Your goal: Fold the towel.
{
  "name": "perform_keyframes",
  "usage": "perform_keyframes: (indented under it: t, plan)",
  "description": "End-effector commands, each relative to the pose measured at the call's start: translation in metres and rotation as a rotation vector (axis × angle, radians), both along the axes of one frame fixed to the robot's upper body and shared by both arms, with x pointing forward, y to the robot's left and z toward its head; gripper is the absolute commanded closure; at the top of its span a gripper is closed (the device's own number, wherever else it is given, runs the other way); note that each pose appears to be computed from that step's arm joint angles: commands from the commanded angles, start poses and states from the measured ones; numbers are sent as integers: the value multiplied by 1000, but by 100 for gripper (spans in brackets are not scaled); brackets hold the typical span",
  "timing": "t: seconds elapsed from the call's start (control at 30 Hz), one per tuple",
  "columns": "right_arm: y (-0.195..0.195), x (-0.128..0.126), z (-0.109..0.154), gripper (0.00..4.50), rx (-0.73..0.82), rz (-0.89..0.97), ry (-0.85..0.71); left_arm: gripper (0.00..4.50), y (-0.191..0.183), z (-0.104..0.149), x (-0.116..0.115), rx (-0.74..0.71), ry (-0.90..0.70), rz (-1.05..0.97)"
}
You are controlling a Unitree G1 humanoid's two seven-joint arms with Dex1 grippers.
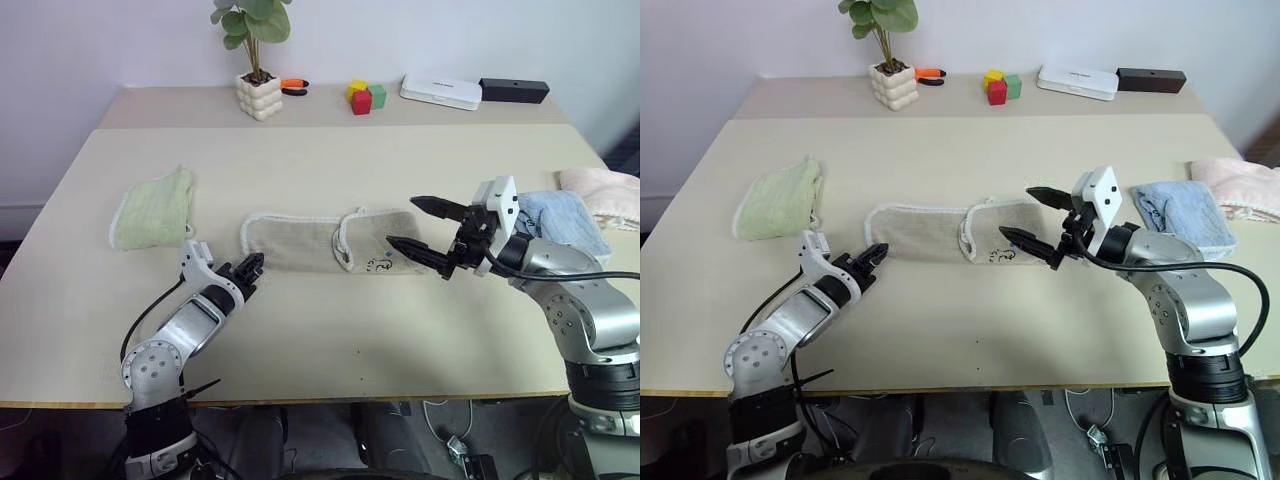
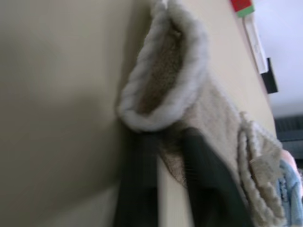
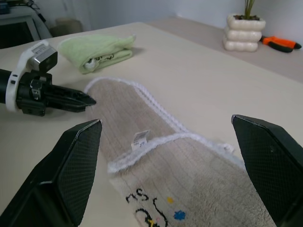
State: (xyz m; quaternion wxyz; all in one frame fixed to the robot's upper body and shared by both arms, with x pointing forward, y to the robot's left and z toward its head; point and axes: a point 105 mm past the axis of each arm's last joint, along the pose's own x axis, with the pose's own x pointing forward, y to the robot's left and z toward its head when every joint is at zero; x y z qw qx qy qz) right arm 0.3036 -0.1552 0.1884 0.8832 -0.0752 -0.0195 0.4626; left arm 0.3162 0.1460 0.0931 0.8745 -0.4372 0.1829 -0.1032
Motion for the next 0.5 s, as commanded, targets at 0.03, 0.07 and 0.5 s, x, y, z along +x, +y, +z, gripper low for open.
perform_keyframes:
  t: [0.03, 0.07, 0.5]
  plan:
    - [-10, -14, 26, 0, 10, 43, -106, 444, 5, 9, 3, 32, -58, 1]
    - [-13, -16, 28, 0, 8, 45, -116, 444, 3, 13, 3, 49, -84, -19]
    - [-39, -39, 17, 0, -111, 112, -107, 444, -64, 65, 13, 298, -447, -427]
